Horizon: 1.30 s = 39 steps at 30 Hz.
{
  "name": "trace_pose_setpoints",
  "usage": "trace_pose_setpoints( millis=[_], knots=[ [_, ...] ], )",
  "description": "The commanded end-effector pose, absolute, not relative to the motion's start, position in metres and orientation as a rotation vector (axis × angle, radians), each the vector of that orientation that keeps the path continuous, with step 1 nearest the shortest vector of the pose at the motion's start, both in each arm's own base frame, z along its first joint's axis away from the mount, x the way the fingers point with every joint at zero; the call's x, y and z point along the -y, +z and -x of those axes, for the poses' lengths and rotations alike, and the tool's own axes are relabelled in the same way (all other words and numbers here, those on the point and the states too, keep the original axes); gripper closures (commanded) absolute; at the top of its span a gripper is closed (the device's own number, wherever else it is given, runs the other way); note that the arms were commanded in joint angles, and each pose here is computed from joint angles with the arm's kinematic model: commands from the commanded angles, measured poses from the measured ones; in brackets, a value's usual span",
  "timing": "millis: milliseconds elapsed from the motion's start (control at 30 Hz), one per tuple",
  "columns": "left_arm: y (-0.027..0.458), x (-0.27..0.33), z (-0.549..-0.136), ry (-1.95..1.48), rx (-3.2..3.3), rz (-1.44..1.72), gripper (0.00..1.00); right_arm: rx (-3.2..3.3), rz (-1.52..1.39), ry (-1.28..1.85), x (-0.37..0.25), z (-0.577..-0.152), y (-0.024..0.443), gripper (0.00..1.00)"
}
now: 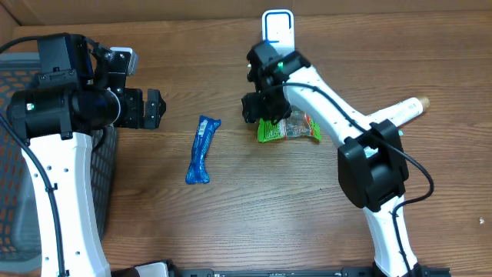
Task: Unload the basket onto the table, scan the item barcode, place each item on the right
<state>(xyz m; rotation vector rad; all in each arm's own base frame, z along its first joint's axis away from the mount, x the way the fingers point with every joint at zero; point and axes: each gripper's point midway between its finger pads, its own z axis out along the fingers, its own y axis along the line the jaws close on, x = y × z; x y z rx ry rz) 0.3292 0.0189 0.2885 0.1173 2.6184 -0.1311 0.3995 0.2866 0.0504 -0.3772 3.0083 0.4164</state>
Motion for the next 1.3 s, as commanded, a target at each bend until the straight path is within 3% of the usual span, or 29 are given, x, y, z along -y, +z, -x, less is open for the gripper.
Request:
trace_pose_setpoints(
  millis=[0, 300, 433, 600, 767, 867, 1000, 1267],
  knots=[
    [0.29, -0.018, -0.331, -0.139, -2.611, -0.126, 0.0, -3.037, 0.297, 0.323, -0.275, -0.397, 0.023, 0.35],
    [0.29, -0.018, -0.331, -0.139, -2.611, -0.126, 0.0, -3.274, 0.4, 0.161, -0.237, -0.343, 0.013, 0.33],
    [0.29, -0.018, -0.331, -0.139, -2.611, -0.126, 0.0, -3.213, 0.374, -0.153, -0.192, -0.364, 0.012, 0.31],
    [0.29, -0.018, -0.331, -0.139, -2.61, -0.127, 0.0, -3.047, 0.343, -0.294, -0.168, -0.41, 0.03, 0.31],
    [0.29, -0.018, -0.331, -0.139, -2.61, -0.127, 0.0, -2.964, 0.222, -0.015, -0.176, -0.437, 0.094, 0.29],
    [0.29, -0.018, -0.331, -0.139, -2.611, -0.126, 0.0, -2.943, 0.049, 0.203, -0.171, -0.445, 0.121, 0.19],
    [0.29, -0.018, -0.331, -0.139, -2.61, -0.127, 0.0, -2.955, -0.066, 0.379, -0.154, -0.456, 0.109, 0.13],
    [0.29, -0.018, -0.331, -0.139, -2.611, -0.126, 0.0, -2.868, 0.29, 0.465, -0.133, -0.483, 0.066, 0.06]
  ],
)
